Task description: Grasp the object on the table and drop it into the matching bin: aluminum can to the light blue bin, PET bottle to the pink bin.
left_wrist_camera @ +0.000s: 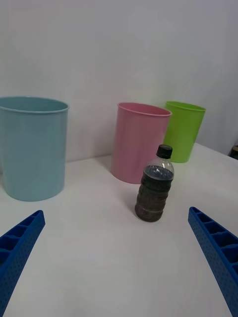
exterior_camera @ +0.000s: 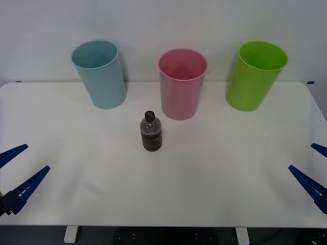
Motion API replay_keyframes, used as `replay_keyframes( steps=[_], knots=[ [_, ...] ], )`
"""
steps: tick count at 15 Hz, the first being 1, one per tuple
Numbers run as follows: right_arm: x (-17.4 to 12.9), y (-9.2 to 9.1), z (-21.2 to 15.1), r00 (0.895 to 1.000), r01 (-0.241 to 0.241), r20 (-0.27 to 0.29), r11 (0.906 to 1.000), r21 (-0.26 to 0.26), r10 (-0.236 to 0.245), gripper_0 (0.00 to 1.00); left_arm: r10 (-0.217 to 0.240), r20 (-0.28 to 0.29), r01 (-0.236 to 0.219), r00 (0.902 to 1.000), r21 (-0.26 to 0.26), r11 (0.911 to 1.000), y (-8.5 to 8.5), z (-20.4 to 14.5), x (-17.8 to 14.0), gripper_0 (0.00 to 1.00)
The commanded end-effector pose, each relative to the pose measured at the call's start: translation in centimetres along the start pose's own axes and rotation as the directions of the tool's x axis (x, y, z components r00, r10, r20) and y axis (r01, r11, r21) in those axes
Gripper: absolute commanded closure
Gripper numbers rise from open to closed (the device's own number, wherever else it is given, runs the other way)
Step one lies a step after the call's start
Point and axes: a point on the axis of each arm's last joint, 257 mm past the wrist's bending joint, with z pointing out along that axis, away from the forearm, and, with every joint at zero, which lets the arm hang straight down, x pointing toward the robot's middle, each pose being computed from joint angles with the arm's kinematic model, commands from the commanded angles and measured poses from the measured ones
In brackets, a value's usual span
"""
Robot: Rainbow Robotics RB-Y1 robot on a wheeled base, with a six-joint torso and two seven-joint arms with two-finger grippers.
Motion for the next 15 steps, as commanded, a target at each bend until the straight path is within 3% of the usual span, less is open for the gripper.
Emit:
replay_keyframes(
  steps=[1,2,3,9,15],
  knots=[
    [0.0,0.0,0.0,1.000,0.000,0.000,1.0000,0.000,0.000,0.00,0.000,0.000,0.000,1.0000,0.000,1.0000,0.0,0.0,0.0,0.00],
    [0.0,0.0,0.0,1.000,0.000,0.000,1.0000,0.000,0.000,0.00,0.000,0.000,0.000,1.0000,0.000,1.0000,0.0,0.0,0.0,0.00],
    [0.7,0.4,-0.3,0.999,-0.031,0.018,0.9993,0.018,0.031,0.00,0.000,0.000,0.000,1.0000,0.000,1.0000,0.0,0.0,0.0,0.00],
    [1.0,2.0,0.3,1.000,-0.019,0.014,0.9996,-0.018,0.020,0.00,0.000,0.000,0.000,1.0000,0.000,1.0000,0.0,0.0,0.0,0.00],
    [2.5,4.8,1.9,0.999,0.043,-0.026,0.9900,-0.134,-0.047,0.00,0.000,0.000,0.000,1.0000,0.000,1.0000,0.0,0.0,0.0,0.00]
  ],
)
